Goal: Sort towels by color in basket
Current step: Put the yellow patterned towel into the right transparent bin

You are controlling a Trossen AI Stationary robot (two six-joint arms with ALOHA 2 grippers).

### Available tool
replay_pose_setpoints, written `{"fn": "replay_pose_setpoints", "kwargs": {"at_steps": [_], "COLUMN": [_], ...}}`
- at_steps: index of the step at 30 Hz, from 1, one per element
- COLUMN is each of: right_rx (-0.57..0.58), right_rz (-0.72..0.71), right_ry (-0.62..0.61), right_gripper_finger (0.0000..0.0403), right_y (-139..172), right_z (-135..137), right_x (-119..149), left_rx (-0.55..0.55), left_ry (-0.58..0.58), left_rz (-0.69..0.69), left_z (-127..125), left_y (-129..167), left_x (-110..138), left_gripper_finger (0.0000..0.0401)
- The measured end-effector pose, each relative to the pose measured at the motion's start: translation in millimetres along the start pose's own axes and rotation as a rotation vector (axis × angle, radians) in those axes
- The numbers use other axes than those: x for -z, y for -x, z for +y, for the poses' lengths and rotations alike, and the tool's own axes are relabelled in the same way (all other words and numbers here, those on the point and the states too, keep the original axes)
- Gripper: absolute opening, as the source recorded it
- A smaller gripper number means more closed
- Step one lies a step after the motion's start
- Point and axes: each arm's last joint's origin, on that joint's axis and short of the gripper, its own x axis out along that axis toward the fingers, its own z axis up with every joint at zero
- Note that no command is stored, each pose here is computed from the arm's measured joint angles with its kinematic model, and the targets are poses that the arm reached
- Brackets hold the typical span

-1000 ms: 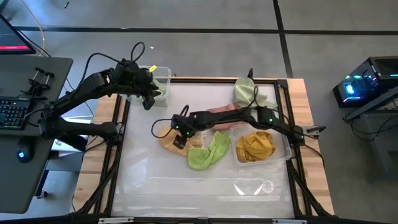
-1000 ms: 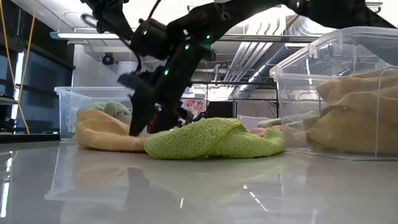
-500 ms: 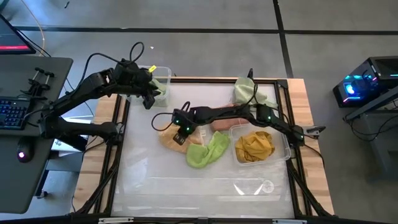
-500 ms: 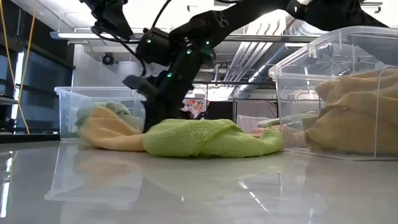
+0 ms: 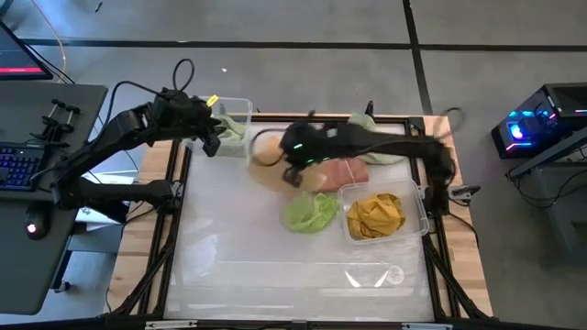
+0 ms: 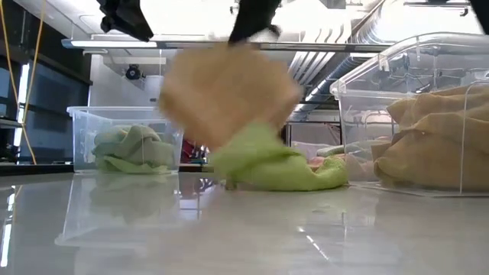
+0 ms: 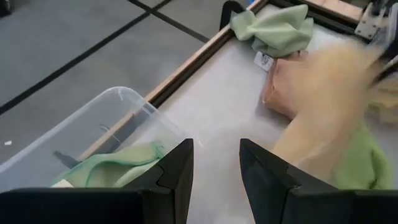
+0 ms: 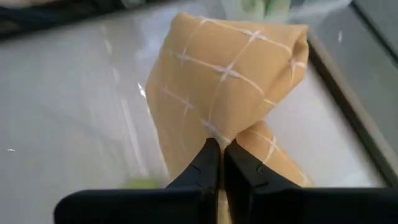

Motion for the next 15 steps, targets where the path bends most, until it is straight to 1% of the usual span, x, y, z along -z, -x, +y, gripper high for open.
{"fn": "replay_pose_setpoints", "kwargs": {"at_steps": [4, 6, 8, 10, 12, 15], "right_rx": [-0.023, -0.049, -0.079, -0.077, -0.048, 0.015], "right_rz": [-0.08, -0.1, -0.091, -0.066, -0.033, 0.017], "right_ry": [0.044, 0.068, 0.076, 0.022, -0.05, -0.115], "right_gripper_finger": [0.0005, 0.0004, 0.0003, 0.0003, 0.0003, 0.0003], "right_y": [73, 110, 148, 177, 197, 221], "right_z": [-8, -13, -17, -21, -24, -26], "right_x": [4, 12, 27, 44, 59, 82], "left_rx": [-0.004, -0.004, -0.004, -0.004, -0.004, -0.005], "left_ry": [0.002, 0.002, -0.001, -0.012, -0.017, -0.023], "left_rz": [-0.019, -0.023, -0.025, -0.025, -0.023, -0.02], "left_z": [1, 1, 1, 1, 1, 1], "left_y": [6, 7, 7, 7, 7, 6], "left_x": [1, 1, 1, 1, 1, 1], "left_gripper_finger": [0.0115, 0.0115, 0.0115, 0.0115, 0.0115, 0.0115]}}
